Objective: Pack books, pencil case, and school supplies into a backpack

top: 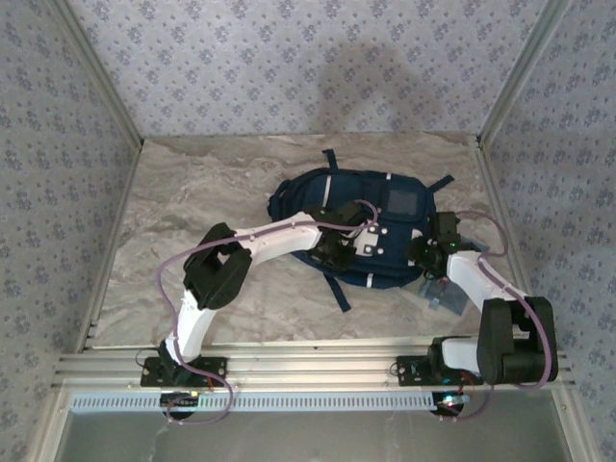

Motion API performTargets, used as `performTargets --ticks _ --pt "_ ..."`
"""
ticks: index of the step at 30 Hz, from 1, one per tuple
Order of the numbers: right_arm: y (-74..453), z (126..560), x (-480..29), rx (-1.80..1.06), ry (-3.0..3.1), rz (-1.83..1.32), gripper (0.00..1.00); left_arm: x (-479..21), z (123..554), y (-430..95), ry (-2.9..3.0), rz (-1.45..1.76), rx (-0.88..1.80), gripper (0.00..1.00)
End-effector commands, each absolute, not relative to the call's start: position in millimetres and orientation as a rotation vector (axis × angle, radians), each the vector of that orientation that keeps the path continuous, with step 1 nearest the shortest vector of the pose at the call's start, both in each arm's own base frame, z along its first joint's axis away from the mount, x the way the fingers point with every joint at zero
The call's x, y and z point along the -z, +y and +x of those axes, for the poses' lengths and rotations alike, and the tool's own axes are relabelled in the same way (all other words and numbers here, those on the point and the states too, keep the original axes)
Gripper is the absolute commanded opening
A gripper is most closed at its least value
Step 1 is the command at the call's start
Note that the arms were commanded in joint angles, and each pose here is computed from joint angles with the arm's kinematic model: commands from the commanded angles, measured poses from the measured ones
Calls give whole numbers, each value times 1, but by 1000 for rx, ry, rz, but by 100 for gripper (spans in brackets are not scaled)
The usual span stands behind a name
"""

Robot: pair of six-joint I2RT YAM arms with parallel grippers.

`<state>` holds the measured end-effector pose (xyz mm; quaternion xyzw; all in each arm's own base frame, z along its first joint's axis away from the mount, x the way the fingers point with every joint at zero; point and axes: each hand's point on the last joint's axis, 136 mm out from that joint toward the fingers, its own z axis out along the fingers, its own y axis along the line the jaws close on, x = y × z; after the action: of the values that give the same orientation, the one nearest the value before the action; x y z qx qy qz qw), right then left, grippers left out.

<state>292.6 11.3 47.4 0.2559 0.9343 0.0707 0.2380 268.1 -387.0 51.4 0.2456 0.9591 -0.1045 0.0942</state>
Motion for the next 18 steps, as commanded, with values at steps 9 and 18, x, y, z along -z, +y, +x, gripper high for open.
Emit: performTargets --ticks 9,18 --pt "-12 302 -42 -83 2514 759 0 -68 298 -311 2873 592 218 0" --pt "-29 324 -62 -29 2486 700 0 -77 338 -243 2829 426 35 0"
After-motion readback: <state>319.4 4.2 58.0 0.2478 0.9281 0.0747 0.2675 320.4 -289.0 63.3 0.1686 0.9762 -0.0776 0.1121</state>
